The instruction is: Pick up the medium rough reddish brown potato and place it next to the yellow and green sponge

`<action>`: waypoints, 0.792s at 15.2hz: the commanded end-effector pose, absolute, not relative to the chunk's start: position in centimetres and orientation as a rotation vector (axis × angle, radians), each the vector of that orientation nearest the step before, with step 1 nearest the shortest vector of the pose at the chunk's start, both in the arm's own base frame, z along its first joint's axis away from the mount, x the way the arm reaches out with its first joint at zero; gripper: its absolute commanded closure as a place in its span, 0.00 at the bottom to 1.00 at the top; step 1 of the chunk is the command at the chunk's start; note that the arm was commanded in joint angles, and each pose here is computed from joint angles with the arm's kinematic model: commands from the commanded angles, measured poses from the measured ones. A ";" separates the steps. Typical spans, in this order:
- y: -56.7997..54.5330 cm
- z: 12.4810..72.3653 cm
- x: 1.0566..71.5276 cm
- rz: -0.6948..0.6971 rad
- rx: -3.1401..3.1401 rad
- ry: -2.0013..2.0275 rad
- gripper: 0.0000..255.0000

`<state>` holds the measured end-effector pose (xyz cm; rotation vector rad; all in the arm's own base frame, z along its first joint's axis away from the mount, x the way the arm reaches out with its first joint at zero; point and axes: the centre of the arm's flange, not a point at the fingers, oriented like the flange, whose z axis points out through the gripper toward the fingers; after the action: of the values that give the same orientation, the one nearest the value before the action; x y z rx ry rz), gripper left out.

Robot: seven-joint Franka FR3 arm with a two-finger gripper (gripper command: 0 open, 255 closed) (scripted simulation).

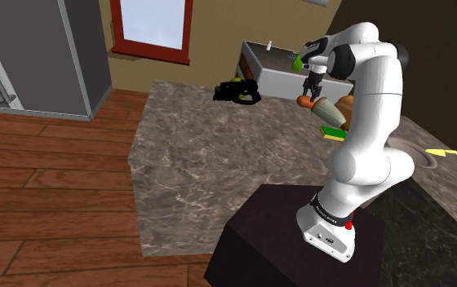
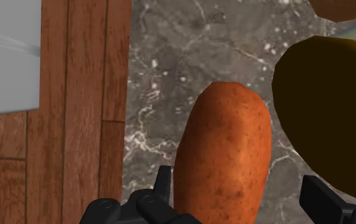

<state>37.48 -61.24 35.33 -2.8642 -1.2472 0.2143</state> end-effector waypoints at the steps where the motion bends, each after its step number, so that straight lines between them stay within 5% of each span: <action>1: -61.1 36.6 37.6 0.215 -2.864 -1.247 0.00; 12: -61.0 40.3 38.1 0.215 -2.864 -1.247 0.00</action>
<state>38.06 -60.98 40.27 -2.8643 -1.2472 0.2146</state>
